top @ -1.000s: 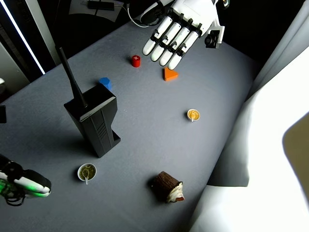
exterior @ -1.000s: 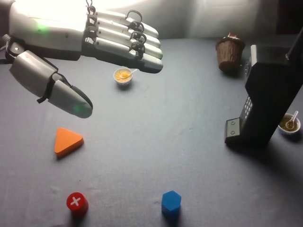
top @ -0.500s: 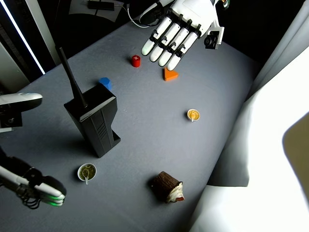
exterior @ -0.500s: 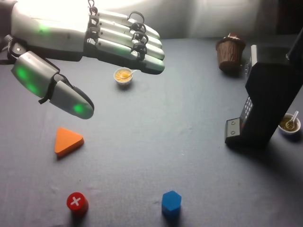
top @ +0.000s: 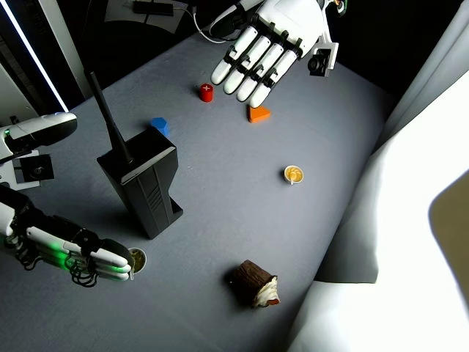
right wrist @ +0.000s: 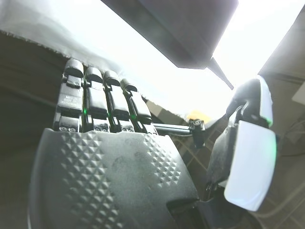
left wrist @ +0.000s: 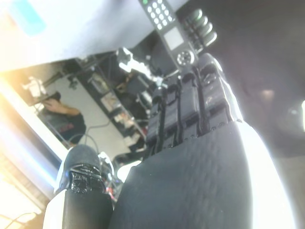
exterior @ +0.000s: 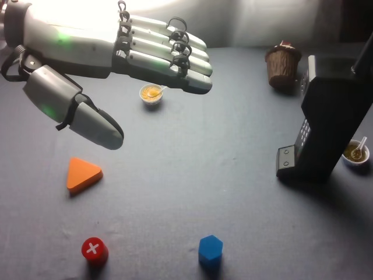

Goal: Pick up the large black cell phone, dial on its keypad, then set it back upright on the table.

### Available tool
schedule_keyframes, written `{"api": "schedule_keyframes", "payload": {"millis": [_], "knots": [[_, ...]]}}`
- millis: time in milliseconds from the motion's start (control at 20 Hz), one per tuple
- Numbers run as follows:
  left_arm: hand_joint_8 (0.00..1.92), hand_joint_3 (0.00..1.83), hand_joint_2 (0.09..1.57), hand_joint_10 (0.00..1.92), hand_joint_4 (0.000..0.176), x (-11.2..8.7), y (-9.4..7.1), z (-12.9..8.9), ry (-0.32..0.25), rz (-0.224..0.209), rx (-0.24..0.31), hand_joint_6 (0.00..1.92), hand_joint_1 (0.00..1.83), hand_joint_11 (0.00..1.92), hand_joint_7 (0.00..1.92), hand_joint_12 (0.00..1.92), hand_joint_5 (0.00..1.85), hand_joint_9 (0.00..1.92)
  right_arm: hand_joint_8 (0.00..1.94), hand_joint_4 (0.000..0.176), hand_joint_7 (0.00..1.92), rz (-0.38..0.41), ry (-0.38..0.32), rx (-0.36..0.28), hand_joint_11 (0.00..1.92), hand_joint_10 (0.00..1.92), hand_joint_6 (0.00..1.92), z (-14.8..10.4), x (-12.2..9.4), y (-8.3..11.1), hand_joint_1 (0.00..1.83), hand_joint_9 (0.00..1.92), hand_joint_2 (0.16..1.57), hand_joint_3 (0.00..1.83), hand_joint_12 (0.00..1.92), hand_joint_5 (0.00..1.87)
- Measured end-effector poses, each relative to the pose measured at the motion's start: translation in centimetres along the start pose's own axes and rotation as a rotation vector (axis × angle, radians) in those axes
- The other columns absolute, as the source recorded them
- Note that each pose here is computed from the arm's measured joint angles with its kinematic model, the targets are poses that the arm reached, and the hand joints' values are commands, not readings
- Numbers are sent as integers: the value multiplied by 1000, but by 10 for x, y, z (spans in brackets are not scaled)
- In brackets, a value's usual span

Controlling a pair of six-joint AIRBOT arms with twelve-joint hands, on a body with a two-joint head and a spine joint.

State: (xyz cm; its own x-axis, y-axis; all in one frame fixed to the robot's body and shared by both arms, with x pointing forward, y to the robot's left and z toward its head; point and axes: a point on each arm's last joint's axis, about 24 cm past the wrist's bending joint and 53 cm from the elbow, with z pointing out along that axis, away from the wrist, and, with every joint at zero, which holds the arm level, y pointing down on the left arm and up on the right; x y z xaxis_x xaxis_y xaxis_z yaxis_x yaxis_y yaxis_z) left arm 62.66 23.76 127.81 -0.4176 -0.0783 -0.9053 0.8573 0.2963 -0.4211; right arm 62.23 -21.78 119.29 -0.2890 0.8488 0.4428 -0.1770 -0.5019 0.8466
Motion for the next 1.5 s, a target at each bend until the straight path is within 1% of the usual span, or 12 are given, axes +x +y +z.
{"api": "schedule_keyframes", "payload": {"millis": [50,150,200,350,500,650,900,1000,1100,1150,1300,1500], "knots": [[4,0,1182,5,0,0,0,0,1,0,2,4,0,0,115,176,121,97,0,0,0,-4,0,-10,31,0,0,2,-1,3,634,0,825,0,39,0],[3,1,1184,5,0,0,0,-1,1,0,3,3,0,0,116,177,122,101,0,0,0,-3,2,-17,10,0,0,4,-1,4,649,0,829,0,32,0],[4,0,1184,4,0,-1,1,-1,-1,1,-1,3,0,0,142,236,143,118,0,0,0,-4,7,-18,1,0,0,5,0,4,652,0,840,0,6,0],[2,0,1184,1,0,0,2,-1,1,1,1,2,0,0,126,211,129,96,0,0,0,-8,25,-20,0,0,0,8,3,4,685,0,885,17,0,0],[1,0,1184,1,0,-1,1,-2,1,2,4,2,0,0,117,170,120,86,0,0,0,10,37,-26,0,0,0,11,5,5,783,0,872,5,0,0],[6,1,1191,4,0,-1,1,-3,0,2,3,6,0,0,125,158,125,96,0,0,0,28,52,-19,0,0,0,11,11,-1,869,0,870,3,0,0],[1,0,1187,2,0,0,1,0,4,2,9,1,0,0,119,114,118,82,0,0,0,46,72,-35,0,0,0,19,17,0,906,0,901,13,0,0],[2,0,1186,3,0,0,0,0,3,2,11,2,0,0,145,201,147,107,0,0,0,60,66,-35,0,0,0,20,16,-1,931,0,922,16,0,0],[1,1,1191,3,0,0,0,0,3,1,11,1,0,0,142,180,142,113,0,0,0,61,67,-21,0,0,0,21,15,-4,873,0,932,16,0,0],[3,1,1191,1,0,0,0,0,5,2,12,1,0,0,111,105,110,78,0,0,0,56,76,-17,0,0,0,22,15,-5,866,0,925,11,0,0],[1,0,1195,0,0,-1,2,0,3,6,10,0,0,0,153,208,142,112,0,0,0,64,82,-19,0,0,0,24,14,-4,815,0,925,8,0,0],[1,0,1189,0,0,-2,4,-1,2,7,7,0,0,0,134,176,119,93,0,0,0,77,96,-18,0,0,0,25,20,-5,794,0,888,0,0,0]]}}
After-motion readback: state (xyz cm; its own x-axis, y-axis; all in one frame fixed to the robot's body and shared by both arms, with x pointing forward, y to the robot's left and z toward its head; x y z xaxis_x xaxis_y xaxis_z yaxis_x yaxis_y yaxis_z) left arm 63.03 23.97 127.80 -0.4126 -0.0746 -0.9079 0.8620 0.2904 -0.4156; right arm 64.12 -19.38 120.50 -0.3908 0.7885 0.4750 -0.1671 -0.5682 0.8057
